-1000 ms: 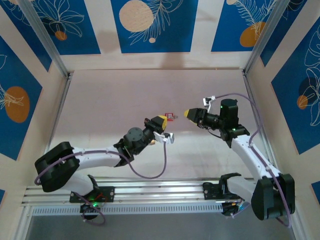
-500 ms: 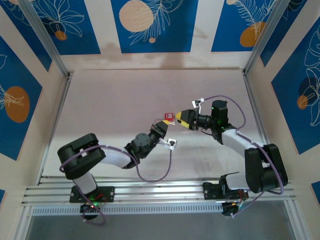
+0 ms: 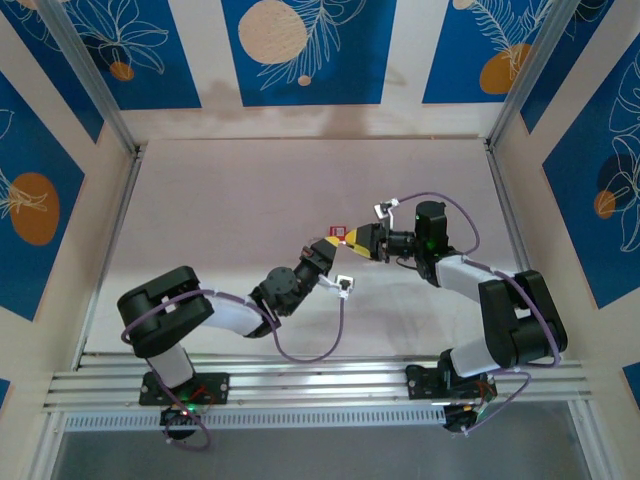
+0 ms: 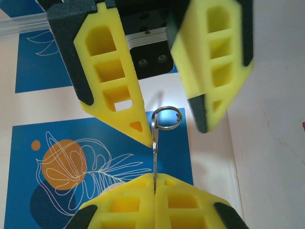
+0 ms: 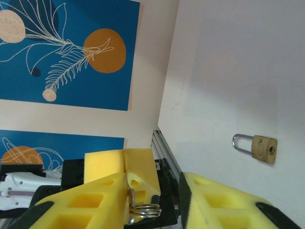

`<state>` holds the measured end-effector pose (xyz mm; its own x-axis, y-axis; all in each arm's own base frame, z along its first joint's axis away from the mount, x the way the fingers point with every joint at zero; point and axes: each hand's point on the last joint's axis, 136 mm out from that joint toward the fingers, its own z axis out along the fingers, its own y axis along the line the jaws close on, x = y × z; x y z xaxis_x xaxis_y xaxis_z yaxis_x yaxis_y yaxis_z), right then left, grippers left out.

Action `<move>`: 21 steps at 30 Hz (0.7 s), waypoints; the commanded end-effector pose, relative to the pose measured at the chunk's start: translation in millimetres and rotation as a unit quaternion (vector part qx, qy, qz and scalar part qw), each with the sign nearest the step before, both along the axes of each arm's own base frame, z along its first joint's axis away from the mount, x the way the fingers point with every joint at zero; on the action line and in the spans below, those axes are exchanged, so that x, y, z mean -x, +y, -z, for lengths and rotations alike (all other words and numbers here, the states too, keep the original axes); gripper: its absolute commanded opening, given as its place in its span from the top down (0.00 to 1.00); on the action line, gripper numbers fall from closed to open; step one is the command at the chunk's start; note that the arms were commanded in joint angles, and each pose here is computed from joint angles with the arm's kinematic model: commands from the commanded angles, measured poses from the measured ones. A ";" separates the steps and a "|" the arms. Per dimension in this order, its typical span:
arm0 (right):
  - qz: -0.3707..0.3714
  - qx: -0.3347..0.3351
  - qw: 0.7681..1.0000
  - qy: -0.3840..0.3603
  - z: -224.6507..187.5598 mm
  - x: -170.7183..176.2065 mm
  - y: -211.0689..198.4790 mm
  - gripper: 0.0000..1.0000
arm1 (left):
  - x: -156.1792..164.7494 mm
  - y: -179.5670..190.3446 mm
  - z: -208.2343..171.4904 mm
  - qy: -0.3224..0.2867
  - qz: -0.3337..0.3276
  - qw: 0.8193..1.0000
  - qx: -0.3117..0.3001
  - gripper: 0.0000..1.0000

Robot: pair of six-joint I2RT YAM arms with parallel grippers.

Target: Unlock with the key

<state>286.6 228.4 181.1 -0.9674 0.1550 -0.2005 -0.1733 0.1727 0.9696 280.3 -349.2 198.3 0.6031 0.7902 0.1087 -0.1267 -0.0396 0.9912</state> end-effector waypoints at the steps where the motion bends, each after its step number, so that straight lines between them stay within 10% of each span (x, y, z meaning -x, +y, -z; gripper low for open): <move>1: -0.017 -0.015 1.000 -0.003 -5.8 5.8 3.0 0.72 | 2.3 -0.5 -16.7 -0.017 -0.001 1.000 0.024 1.00; 21: -0.013 -0.016 1.000 0.001 -12.5 16.3 -4.0 0.89 | -2.0 1.2 -5.4 -0.004 -0.012 1.000 0.011 1.00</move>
<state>279.2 225.2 191.0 -0.9669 0.1577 -0.2005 -0.1778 0.1467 0.9731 281.7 -347.4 198.5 0.5929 0.7981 0.1067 -0.1258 -0.0391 0.9913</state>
